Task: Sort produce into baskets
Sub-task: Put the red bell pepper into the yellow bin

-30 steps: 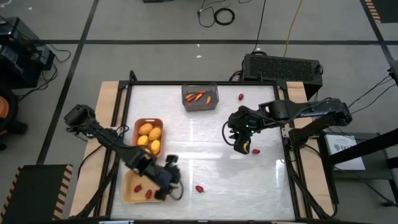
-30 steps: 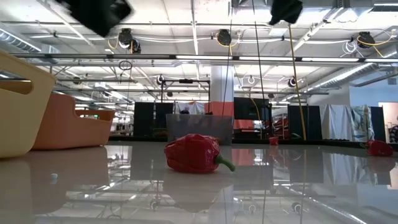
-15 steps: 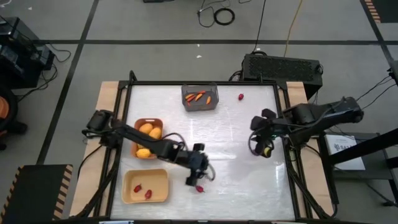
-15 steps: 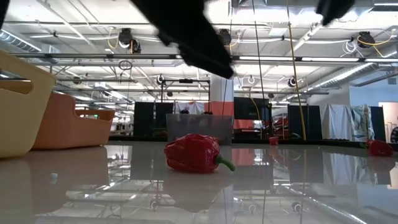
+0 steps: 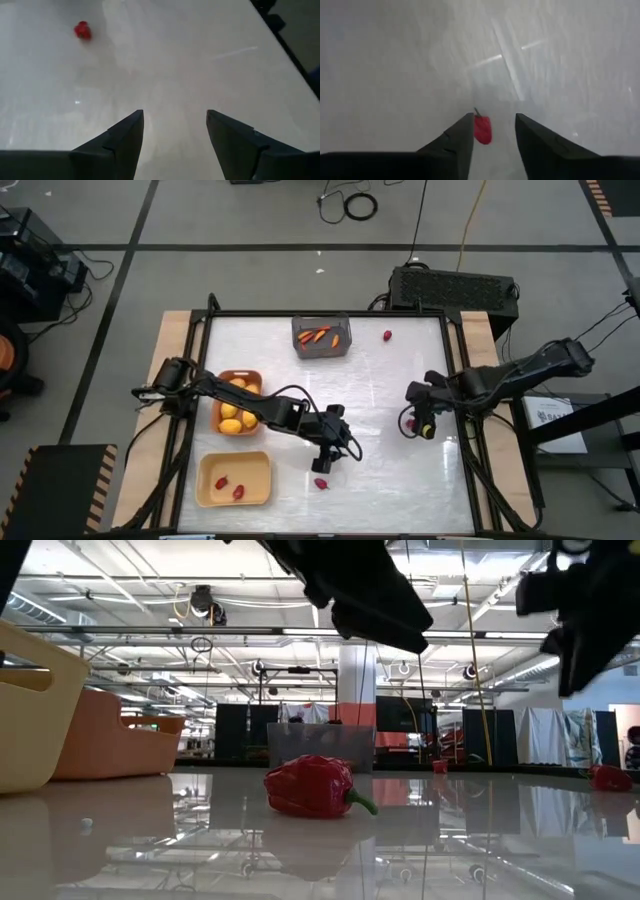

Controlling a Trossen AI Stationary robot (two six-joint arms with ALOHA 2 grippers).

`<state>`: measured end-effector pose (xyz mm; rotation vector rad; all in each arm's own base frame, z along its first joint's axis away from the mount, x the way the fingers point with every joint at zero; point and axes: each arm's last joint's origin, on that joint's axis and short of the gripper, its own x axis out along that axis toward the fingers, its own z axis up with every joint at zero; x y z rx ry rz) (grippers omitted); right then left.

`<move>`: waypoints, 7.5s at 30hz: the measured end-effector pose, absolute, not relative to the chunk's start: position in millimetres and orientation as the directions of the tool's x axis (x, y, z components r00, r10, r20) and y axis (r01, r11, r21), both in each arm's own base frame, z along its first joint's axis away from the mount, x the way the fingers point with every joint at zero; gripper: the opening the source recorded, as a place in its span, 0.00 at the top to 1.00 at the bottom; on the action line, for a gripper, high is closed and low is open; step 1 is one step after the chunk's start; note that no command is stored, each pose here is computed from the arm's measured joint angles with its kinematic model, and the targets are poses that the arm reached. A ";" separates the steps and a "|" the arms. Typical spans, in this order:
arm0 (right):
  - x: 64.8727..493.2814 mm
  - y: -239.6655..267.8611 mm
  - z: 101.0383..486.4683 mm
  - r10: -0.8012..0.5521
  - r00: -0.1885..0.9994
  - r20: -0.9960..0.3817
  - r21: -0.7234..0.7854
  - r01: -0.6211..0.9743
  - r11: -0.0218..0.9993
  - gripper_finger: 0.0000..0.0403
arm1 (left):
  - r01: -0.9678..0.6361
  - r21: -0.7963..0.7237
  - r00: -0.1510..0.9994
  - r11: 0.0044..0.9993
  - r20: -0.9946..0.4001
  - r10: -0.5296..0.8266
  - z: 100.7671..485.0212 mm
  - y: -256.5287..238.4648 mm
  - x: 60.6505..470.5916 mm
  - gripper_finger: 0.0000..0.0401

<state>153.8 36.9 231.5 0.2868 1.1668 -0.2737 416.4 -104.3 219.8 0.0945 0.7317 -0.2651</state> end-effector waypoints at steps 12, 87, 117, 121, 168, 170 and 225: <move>154.9 38.2 188.7 -0.053 0.272 -0.961 0.053 0.366 0.929 0.32 | 0.305 -0.100 0.602 0.947 -0.750 -0.273 211.9 -108.0 406.8 0.40; 433.3 100.1 176.6 0.418 0.894 -0.160 0.127 -0.401 0.907 0.83 | -0.194 0.163 0.721 0.967 -0.645 0.254 288.2 -14.1 196.7 0.40; 543.2 87.3 160.5 0.749 0.662 0.035 0.161 -0.743 0.650 0.55 | -0.212 0.093 0.776 0.973 -0.589 0.226 304.7 -4.6 176.2 0.40; 541.7 73.8 173.1 0.767 0.641 -0.007 0.234 -0.745 0.625 0.55 | -0.228 0.074 0.778 0.971 -0.586 0.227 305.4 -4.5 175.3 0.40; 225.4 -277.5 192.7 -0.047 0.138 -0.989 0.120 0.952 0.283 0.59 | -0.408 -0.179 0.861 0.895 -0.403 0.311 322.3 -6.5 185.0 0.40; 224.5 -280.3 192.1 -0.062 0.150 -0.987 0.127 0.952 0.278 0.54 | -0.416 -0.181 0.862 0.891 -0.389 0.324 323.5 -6.2 185.5 0.40; 279.4 -199.8 208.3 0.010 0.112 -0.994 0.097 0.811 0.577 0.75 | -0.407 -0.111 0.852 0.906 -0.404 0.334 321.9 -5.9 184.7 0.40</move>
